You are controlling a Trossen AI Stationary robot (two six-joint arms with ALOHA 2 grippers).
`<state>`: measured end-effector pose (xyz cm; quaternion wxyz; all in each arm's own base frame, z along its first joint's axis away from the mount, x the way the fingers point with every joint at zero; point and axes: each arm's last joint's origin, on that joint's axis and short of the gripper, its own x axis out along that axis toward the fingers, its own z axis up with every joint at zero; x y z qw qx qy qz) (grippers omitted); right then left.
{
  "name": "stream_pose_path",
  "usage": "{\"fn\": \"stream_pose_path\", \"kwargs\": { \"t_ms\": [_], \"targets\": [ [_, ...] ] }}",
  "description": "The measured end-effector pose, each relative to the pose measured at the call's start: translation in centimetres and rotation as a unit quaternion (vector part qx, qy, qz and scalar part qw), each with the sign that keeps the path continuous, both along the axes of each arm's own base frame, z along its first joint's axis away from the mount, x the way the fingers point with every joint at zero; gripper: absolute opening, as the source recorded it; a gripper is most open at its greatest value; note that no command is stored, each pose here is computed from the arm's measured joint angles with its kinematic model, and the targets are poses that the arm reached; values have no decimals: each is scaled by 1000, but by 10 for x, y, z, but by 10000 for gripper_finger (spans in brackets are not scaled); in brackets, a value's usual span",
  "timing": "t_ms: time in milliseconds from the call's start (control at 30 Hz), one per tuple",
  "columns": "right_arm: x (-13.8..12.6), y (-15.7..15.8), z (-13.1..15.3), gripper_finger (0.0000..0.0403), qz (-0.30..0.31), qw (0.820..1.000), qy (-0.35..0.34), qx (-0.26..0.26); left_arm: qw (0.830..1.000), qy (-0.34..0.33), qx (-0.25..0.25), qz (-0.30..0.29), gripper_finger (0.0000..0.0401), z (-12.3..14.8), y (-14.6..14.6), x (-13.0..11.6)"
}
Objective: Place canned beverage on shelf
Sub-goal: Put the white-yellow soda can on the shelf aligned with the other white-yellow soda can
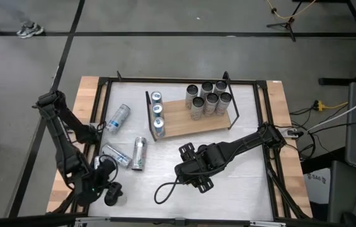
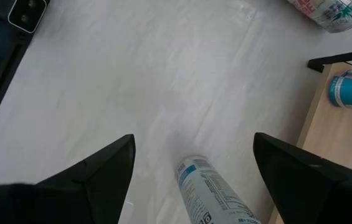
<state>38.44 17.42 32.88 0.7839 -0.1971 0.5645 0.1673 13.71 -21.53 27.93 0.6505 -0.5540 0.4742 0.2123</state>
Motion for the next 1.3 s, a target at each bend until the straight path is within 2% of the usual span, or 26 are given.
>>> {"fn": "stream_pose_path", "kwargs": {
  "t_ms": [367,567,733,833,1033,1300],
  "targets": [
    [0,0,0,321,0,1000,-1,1,1000,-13,15,-12,361,3,-2,-4],
    [0,0,0,321,0,1000,-1,1,999,-10,34,-11,361,29,3,-6],
    [0,0,0,321,0,1000,-1,1,997,-17,76,-22,361,51,-3,0],
    [0,0,0,321,0,1000,-2,1,995,5,101,-26,361,56,-13,6],
    [0,0,0,321,0,1000,-2,1,985,99,133,-51,361,50,-39,16],
    [0,0,0,321,0,1000,-2,1,980,119,147,-54,361,37,-60,27]
  ]
}}
